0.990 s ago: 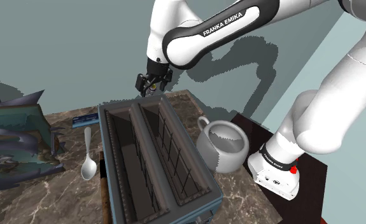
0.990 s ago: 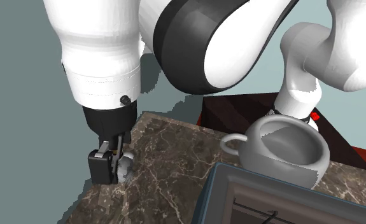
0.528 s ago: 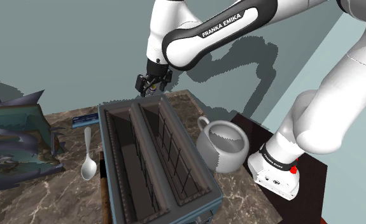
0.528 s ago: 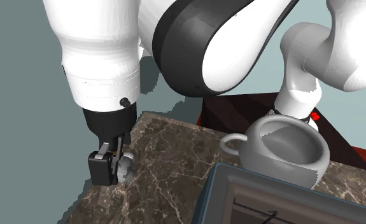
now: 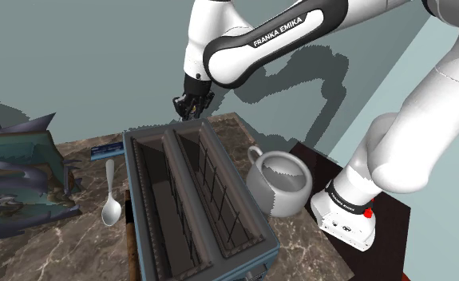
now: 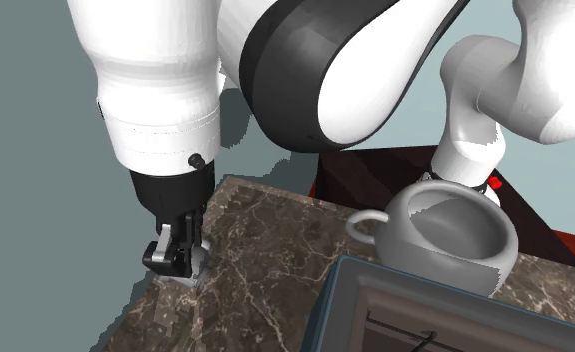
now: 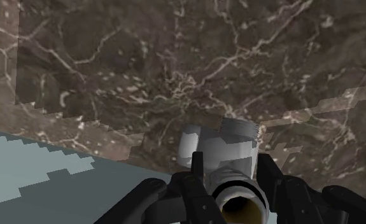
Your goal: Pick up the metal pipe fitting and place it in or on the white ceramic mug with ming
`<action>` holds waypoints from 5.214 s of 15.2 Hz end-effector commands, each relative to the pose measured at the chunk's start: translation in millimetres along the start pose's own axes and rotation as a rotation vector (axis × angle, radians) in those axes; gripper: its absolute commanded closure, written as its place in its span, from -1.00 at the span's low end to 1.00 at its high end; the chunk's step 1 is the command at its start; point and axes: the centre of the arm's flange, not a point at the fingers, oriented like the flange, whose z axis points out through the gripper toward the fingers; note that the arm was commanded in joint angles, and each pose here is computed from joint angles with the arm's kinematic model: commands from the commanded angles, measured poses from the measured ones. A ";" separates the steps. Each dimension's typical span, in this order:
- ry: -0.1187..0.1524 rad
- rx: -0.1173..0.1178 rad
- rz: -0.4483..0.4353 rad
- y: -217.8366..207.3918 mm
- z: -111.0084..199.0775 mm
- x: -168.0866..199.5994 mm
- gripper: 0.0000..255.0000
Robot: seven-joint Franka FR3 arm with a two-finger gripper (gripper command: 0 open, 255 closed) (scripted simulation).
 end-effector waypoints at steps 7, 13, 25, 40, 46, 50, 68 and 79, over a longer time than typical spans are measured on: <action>0.000 0.000 0.000 -1.8 -20.8 2.9 1.00; 0.000 0.000 0.000 -4.6 -52.1 7.2 1.00; 0.000 0.000 0.000 -10.1 -114.6 15.7 1.00; 0.000 0.000 0.000 -9.8 -179.0 -28.4 1.00; 0.000 0.000 0.000 -2.2 -195.3 -105.5 1.00; 0.000 0.000 0.000 2.8 -206.2 -156.9 1.00; 0.000 0.000 0.000 19.7 -192.7 -296.2 1.00; 0.000 0.000 0.000 23.9 -145.3 -302.7 1.00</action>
